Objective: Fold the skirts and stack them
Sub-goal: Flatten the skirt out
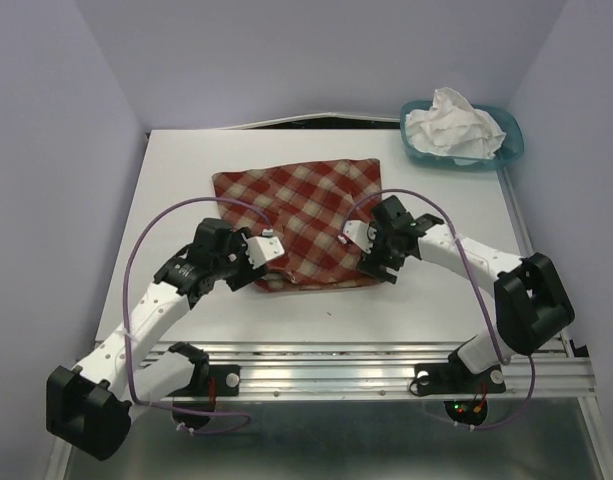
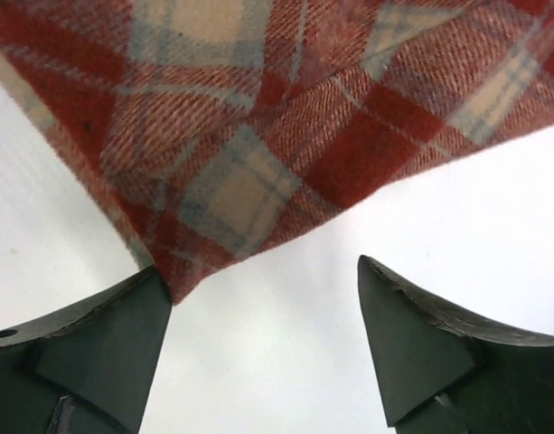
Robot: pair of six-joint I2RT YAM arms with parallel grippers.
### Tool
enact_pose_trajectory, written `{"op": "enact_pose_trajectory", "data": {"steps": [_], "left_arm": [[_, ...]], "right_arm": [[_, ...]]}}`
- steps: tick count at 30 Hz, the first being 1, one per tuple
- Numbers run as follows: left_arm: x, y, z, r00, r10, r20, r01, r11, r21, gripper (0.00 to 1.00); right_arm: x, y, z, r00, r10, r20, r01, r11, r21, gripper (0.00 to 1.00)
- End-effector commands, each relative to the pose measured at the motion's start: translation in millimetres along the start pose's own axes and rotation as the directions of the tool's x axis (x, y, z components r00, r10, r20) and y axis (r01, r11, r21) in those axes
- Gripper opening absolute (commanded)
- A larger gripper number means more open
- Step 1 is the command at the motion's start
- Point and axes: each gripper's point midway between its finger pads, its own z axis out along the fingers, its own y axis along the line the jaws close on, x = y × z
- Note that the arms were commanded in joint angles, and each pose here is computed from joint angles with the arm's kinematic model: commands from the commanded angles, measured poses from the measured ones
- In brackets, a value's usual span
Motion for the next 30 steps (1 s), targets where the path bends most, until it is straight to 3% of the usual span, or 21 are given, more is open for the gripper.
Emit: {"op": "enact_pose_trajectory", "data": {"steps": [1,4,11,15,22,25,30], "left_arm": [[-22.0,-19.6,-29.0,0.994,0.083,0.065,-0.09,0.989,0.116,0.71],[-36.4,-20.0,-38.8,0.992,0.062,0.107,-0.075,0.989,0.128,0.69],[-49.2,-13.6,-22.0,0.995,-0.028,0.093,0.013,0.987,0.161,0.52],[-38.2,-9.3,5.2,0.999,-0.03,0.019,0.026,0.985,0.171,0.41],[1.0,-25.0,42.8,0.98,0.183,-0.076,-0.16,0.958,0.24,0.28],[32.0,-47.6,50.5,0.941,0.31,-0.134,-0.257,0.916,0.309,0.25],[54.3,-76.5,57.7,0.895,0.419,-0.154,-0.337,0.86,0.383,0.23]], "right_arm": [[-23.0,-10.2,-47.6,0.997,0.014,0.078,-0.015,1.0,0.01,0.87],[-47.4,-11.0,-70.2,0.984,0.065,0.167,-0.063,0.998,-0.019,0.86],[-72.7,6.5,-87.9,0.957,0.123,0.265,-0.086,0.986,-0.145,0.78],[-66.9,-6.2,-67.2,0.953,0.212,0.214,-0.198,0.976,-0.086,0.61],[-51.7,-15.9,-5.1,0.928,0.369,0.054,-0.367,0.929,-0.04,0.34],[-32.1,-10.6,13.9,0.926,0.376,-0.02,-0.377,0.926,-0.013,0.31],[4.9,-8.3,41.0,0.922,0.36,-0.141,-0.353,0.933,0.073,0.29]]}}
